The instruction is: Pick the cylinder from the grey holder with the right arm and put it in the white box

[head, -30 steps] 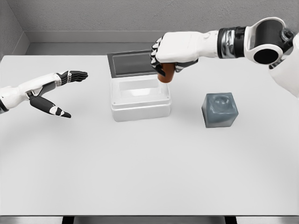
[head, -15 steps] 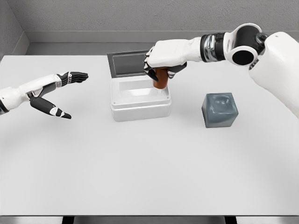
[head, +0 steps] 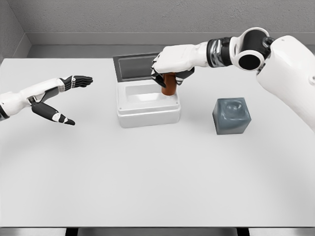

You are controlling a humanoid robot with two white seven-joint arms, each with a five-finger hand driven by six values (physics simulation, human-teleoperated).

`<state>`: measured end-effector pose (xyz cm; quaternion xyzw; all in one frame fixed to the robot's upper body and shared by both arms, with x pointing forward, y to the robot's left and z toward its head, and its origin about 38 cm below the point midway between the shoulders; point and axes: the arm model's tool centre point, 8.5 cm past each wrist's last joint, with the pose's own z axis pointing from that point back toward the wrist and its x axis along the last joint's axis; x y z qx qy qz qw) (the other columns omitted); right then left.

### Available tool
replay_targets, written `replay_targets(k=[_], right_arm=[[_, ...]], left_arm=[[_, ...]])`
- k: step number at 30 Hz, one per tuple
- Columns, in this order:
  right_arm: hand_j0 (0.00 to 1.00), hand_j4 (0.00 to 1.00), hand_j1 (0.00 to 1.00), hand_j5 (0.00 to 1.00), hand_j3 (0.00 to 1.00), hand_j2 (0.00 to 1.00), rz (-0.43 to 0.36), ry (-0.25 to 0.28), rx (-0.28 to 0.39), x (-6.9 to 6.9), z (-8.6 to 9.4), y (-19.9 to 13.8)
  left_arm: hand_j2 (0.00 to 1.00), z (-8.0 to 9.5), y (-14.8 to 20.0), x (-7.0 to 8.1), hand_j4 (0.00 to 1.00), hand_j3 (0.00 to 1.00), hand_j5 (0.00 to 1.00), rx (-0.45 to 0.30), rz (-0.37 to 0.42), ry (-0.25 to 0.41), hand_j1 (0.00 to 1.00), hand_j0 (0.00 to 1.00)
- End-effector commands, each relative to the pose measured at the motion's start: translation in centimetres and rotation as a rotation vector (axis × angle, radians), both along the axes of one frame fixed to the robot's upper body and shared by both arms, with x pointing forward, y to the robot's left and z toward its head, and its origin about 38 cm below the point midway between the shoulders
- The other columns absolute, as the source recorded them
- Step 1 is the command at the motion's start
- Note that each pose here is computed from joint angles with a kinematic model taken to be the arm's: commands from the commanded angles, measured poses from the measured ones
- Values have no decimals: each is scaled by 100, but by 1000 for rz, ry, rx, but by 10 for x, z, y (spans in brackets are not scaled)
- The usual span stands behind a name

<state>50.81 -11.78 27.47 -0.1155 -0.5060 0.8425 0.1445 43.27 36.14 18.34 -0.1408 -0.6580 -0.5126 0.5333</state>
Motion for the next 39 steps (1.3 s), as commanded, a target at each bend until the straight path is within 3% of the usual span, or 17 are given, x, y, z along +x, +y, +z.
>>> replay_targets(k=[1, 23, 24, 25, 27, 33, 36, 39], right_arm=[[23, 23, 23, 23, 23, 23, -3, 3, 5, 1, 0, 1], [26, 26, 26, 26, 26, 26, -5, -11, -3, 4, 4, 4], [48, 48, 48, 48, 48, 48, -6, -12, -4, 4, 5, 3], [81, 81, 81, 81, 81, 81, -5, -12, -3, 4, 5, 4], [100, 100, 100, 100, 100, 100, -6, -11, 0, 4, 6, 3], [100, 100, 100, 100, 100, 100, 13, -37, 23, 0, 19, 6], [100, 100, 100, 100, 100, 100, -31, -97, 115, 3, 57, -21], [100, 100, 100, 100, 100, 100, -132, -65, 120, 4, 52, -81]], left_arm=[[100, 1, 0, 0, 100, 100, 100, -8, 3, 1, 100, 100], [100, 1, 0, 0, 100, 100, 100, -8, 3, 1, 100, 100], [100, 1, 1, 0, 100, 100, 100, -7, 5, 2, 100, 100], [100, 1, 0, 0, 100, 100, 100, -8, 3, 1, 100, 100], [100, 1, 0, 0, 100, 100, 100, -8, 3, 1, 100, 100], [100, 1, 0, 0, 100, 100, 100, -8, 3, 1, 100, 100], [100, 1, 1, 0, 100, 100, 100, -7, 4, 1, 100, 100], [100, 13, 1, 5, 100, 100, 100, -11, 4, -25, 100, 100]])
